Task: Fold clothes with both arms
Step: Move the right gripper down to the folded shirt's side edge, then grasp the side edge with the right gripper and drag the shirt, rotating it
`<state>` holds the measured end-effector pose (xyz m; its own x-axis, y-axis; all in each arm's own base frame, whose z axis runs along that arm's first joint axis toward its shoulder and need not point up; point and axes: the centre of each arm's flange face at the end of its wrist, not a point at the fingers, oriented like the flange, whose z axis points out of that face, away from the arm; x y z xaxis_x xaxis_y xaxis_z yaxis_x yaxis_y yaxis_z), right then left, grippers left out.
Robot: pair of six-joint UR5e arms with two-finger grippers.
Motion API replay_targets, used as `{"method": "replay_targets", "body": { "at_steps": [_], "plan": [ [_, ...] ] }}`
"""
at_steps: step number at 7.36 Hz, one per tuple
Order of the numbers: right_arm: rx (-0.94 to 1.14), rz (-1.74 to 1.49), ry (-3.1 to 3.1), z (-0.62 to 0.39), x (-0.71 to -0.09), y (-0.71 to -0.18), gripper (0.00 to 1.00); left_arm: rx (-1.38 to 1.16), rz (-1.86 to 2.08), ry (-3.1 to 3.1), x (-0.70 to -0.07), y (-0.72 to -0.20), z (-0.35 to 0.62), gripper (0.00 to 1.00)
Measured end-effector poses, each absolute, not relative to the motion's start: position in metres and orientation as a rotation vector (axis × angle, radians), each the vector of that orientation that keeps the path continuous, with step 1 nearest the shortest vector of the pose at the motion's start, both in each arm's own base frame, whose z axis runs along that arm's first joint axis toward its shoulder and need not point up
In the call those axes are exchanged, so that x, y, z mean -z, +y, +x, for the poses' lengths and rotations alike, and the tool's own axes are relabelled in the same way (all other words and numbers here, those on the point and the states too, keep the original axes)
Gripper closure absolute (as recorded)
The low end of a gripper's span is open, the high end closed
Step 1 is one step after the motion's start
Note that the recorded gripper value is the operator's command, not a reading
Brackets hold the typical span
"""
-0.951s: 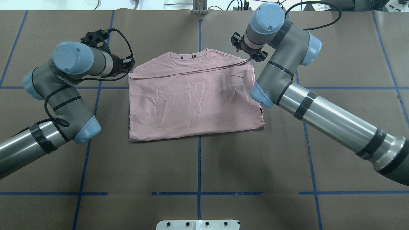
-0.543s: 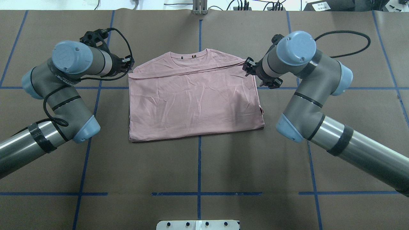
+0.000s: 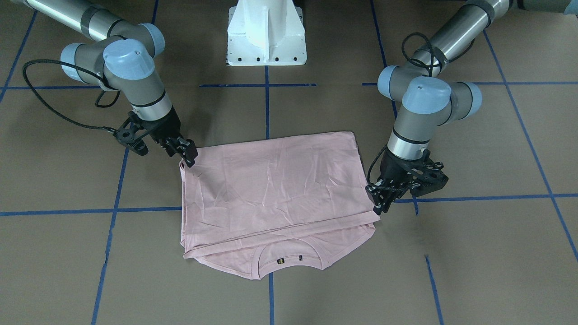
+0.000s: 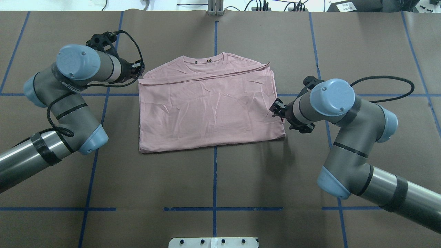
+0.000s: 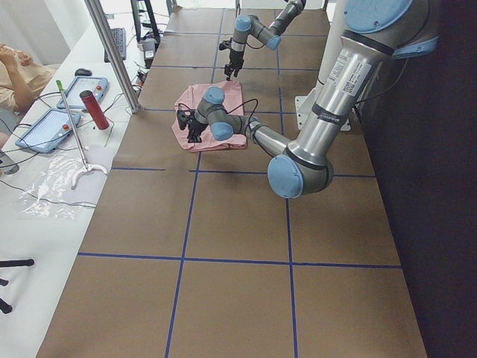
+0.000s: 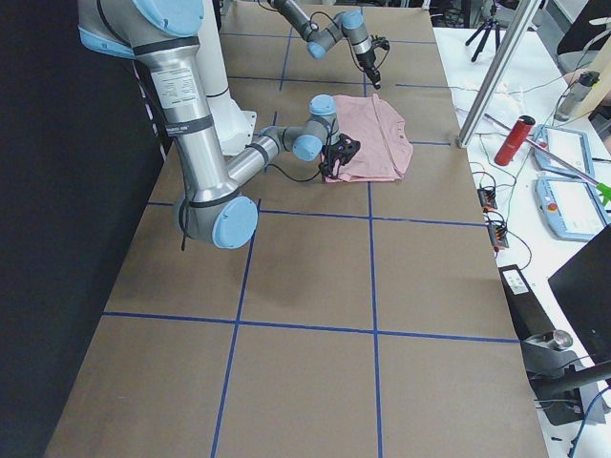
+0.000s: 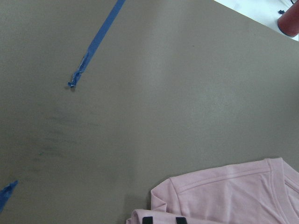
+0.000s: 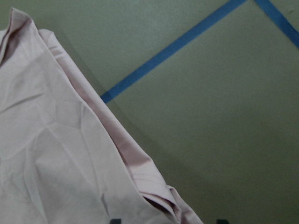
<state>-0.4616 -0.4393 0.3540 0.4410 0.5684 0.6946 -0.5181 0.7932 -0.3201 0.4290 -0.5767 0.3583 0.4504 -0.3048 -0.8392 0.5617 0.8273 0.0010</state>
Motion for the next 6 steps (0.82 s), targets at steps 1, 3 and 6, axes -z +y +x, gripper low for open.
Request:
{"method": "replay_targets", "body": {
  "at_steps": [1,3,6],
  "plan": [
    [-0.674,-0.063,-0.879,-0.468,-0.358,-0.431,0.28,0.545,0.298,0.964,-0.359,-0.577,0.429,0.71],
    [-0.669,-0.062,-0.869,-0.474,-0.362,-0.424,0.32,0.546,0.299,0.963,-0.359,-0.577,0.428,0.71],
    [-0.668,-0.047,-0.846,-0.479,-0.373,-0.416,1.00,0.546,0.299,0.963,-0.359,-0.577,0.428,0.71]
  ]
}}
